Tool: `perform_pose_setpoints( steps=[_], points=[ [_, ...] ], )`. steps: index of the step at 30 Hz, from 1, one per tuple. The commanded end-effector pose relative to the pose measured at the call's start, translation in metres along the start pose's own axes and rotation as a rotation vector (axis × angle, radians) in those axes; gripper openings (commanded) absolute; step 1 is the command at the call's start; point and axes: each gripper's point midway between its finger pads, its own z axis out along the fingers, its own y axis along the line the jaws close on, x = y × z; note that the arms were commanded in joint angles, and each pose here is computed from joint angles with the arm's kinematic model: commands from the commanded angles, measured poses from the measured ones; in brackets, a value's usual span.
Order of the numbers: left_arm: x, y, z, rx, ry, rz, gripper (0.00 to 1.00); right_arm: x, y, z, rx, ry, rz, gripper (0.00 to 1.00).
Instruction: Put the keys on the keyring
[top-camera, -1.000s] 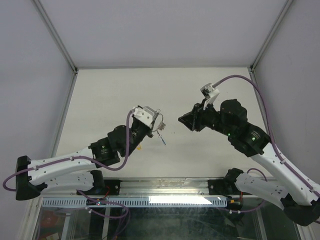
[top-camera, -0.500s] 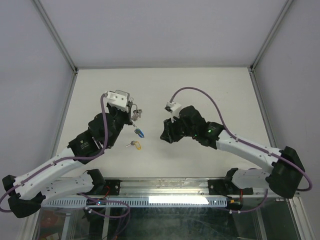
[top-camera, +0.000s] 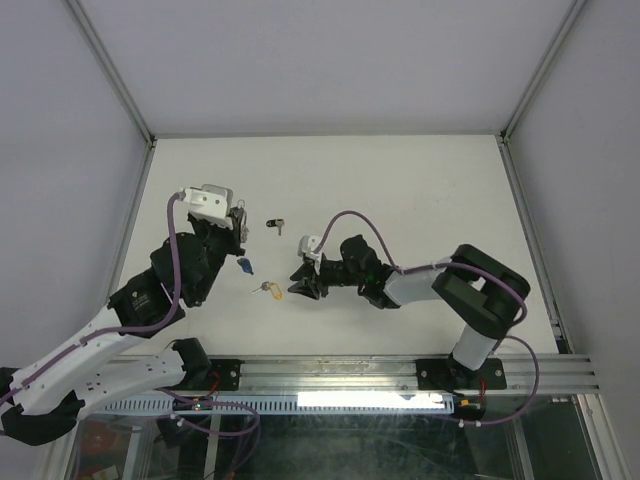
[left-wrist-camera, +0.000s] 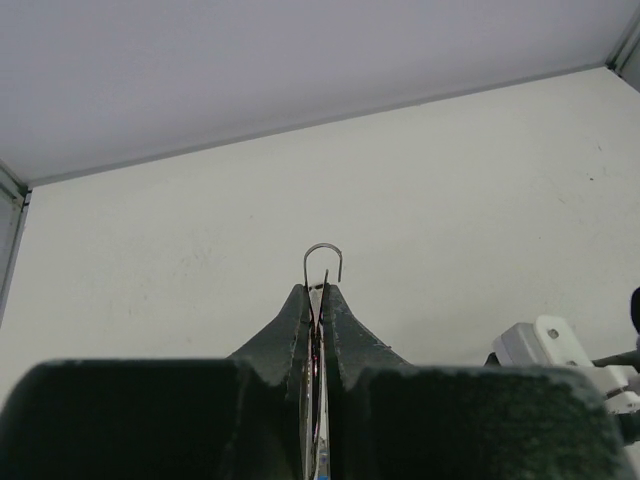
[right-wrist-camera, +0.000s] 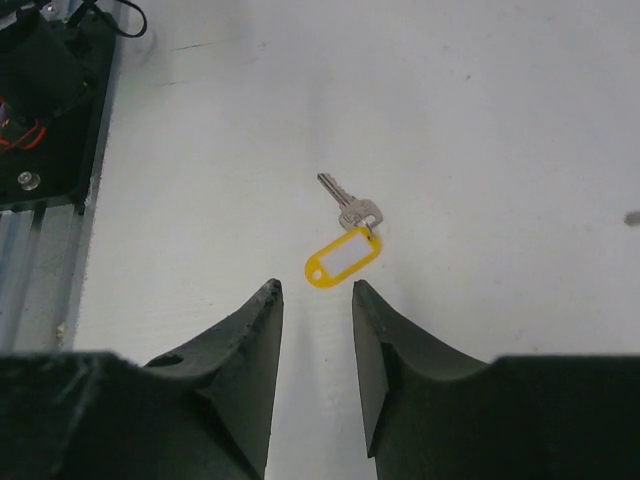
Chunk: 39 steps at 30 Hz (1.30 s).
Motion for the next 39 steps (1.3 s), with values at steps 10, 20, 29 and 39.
perform_pose_setpoints(
  steps=[10,20,29,39],
  points=[
    [-0.021,0.022,-0.015,-0.055,-0.046,-0.049,0.00,-0.018,0.004,0.052,-0.336,0.040,-0.164,0.37],
    [-0.021,0.028,-0.019,-0.070,-0.041,-0.041,0.00,-0.002,-0.013,0.069,-0.379,0.078,-0.248,0.36],
    [-0.020,0.031,-0.022,-0.073,-0.038,-0.038,0.00,0.009,-0.027,0.078,-0.358,0.125,-0.248,0.35],
    [-0.018,0.030,-0.021,-0.069,-0.032,-0.029,0.00,0.014,-0.032,0.084,-0.363,0.166,-0.224,0.33]
  ],
)
